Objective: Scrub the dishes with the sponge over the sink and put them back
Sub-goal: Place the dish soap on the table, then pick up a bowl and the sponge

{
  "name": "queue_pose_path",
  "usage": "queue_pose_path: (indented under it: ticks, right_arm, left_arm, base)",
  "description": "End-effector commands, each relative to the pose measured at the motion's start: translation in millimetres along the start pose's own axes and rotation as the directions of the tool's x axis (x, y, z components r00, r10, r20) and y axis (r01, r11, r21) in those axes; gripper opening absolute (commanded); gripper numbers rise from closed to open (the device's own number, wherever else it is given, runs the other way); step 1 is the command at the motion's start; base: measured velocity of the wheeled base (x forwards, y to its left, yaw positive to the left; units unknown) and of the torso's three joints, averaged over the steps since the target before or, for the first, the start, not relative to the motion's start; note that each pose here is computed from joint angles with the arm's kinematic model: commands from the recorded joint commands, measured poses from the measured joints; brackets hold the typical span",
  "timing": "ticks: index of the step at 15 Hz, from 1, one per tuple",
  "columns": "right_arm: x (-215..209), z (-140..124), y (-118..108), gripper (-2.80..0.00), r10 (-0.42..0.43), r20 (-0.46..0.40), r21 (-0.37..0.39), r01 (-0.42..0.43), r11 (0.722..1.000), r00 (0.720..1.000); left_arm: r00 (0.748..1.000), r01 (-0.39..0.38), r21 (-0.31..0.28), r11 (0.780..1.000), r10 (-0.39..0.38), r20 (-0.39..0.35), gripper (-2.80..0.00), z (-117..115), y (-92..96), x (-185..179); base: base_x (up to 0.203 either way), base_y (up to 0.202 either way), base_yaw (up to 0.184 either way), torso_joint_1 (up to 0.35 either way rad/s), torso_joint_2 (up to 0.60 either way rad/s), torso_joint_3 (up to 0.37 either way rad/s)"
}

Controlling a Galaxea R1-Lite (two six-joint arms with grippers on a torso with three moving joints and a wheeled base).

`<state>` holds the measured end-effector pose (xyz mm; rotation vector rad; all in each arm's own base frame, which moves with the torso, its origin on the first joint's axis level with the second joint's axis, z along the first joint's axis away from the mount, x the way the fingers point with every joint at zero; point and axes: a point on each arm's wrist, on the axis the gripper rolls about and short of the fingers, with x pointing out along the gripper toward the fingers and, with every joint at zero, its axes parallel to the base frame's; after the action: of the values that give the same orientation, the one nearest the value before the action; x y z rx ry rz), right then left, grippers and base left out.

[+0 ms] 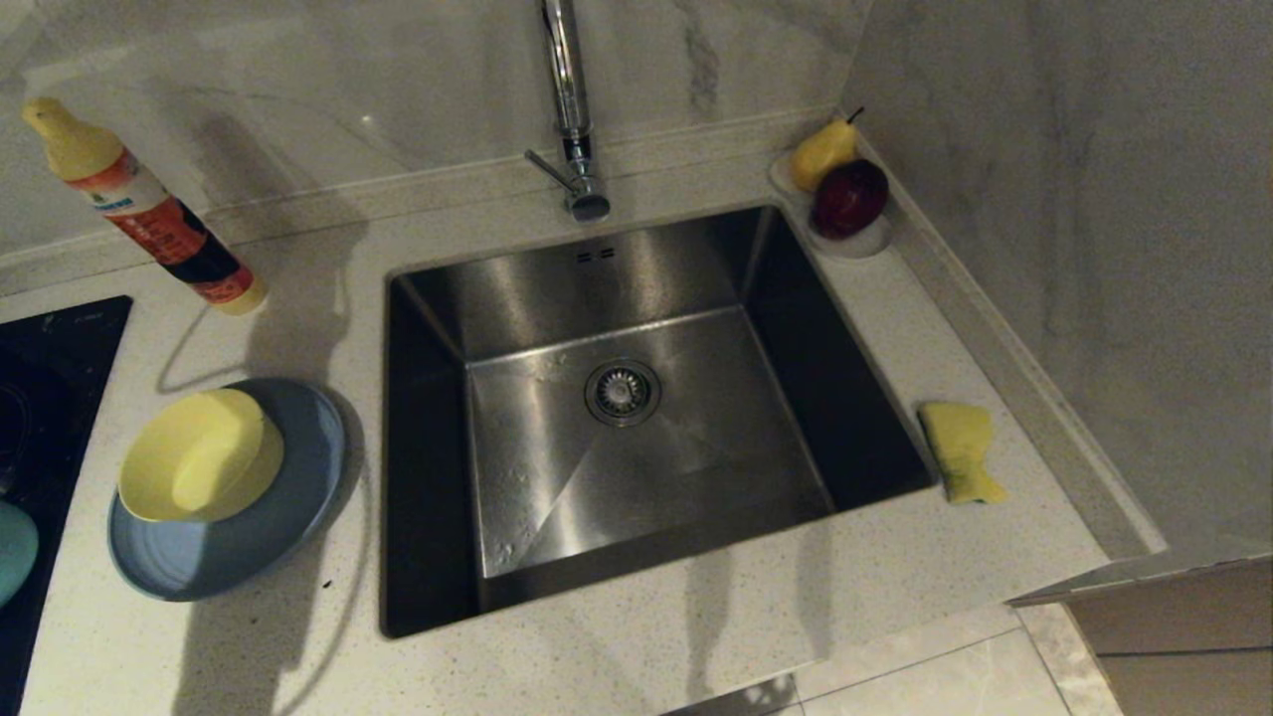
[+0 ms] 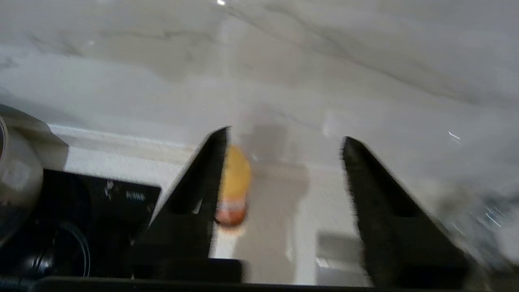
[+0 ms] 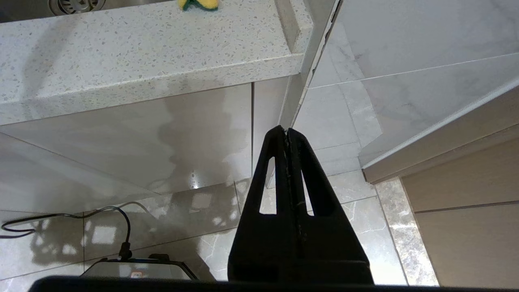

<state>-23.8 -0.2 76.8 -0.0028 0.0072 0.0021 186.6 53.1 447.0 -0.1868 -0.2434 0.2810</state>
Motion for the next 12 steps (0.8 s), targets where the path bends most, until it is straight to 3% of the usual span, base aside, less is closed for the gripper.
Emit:
queue_pose_path:
  ticks: [1,4,7,8,10,12]
  right_arm:
    - [-0.1,0.0,0.0,-2.80,0.001,0.001,0.000,-0.001,1.000,1.000]
    - [-0.1,0.0,0.0,-2.80,0.001,0.001,0.000,-0.001,1.000,1.000]
    - [-0.1,0.0,0.0,-2.80,0.001,0.001,0.000,-0.001,1.000,1.000]
    - [-0.1,0.0,0.0,-2.80,0.001,0.001,0.000,-0.001,1.000,1.000]
    - [-0.1,0.0,0.0,-2.80,0.001,0.001,0.000,-0.001,1.000,1.000]
    - [-0.1,0.0,0.0,-2.80,0.001,0.001,0.000,-0.001,1.000,1.000]
  left_arm:
    - [0.998,0.067,0.000,0.998,-0.067,0.007,-2.80,12.9,-4.0,-50.9]
    - [0.969,0.218,-0.020,0.976,-0.219,-0.113,-2.80,-4.1,-5.7,-99.5]
    - [0.904,0.336,-0.078,0.939,-0.345,-0.253,-2.80,-40.7,-1.2,-131.1]
    - [0.878,0.369,-0.101,0.924,-0.382,-0.289,-2.80,-51.0,0.7,-140.0]
    - [0.782,0.438,-0.188,0.879,-0.476,-0.402,-2.80,-78.7,4.0,-146.7]
    - [0.740,0.431,-0.226,0.874,-0.485,-0.466,-2.80,-92.9,3.6,-129.3]
  base:
    - [0.000,0.000,0.000,0.000,0.00,0.000]
    - [0.000,0.000,0.000,0.000,0.00,0.000]
    - [0.000,0.000,0.000,0.000,0.00,0.000]
    - [0.000,0.000,0.000,0.000,0.00,0.000]
    - [0.000,0.000,0.000,0.000,0.00,0.000]
    - [0.000,0.000,0.000,0.000,0.00,0.000]
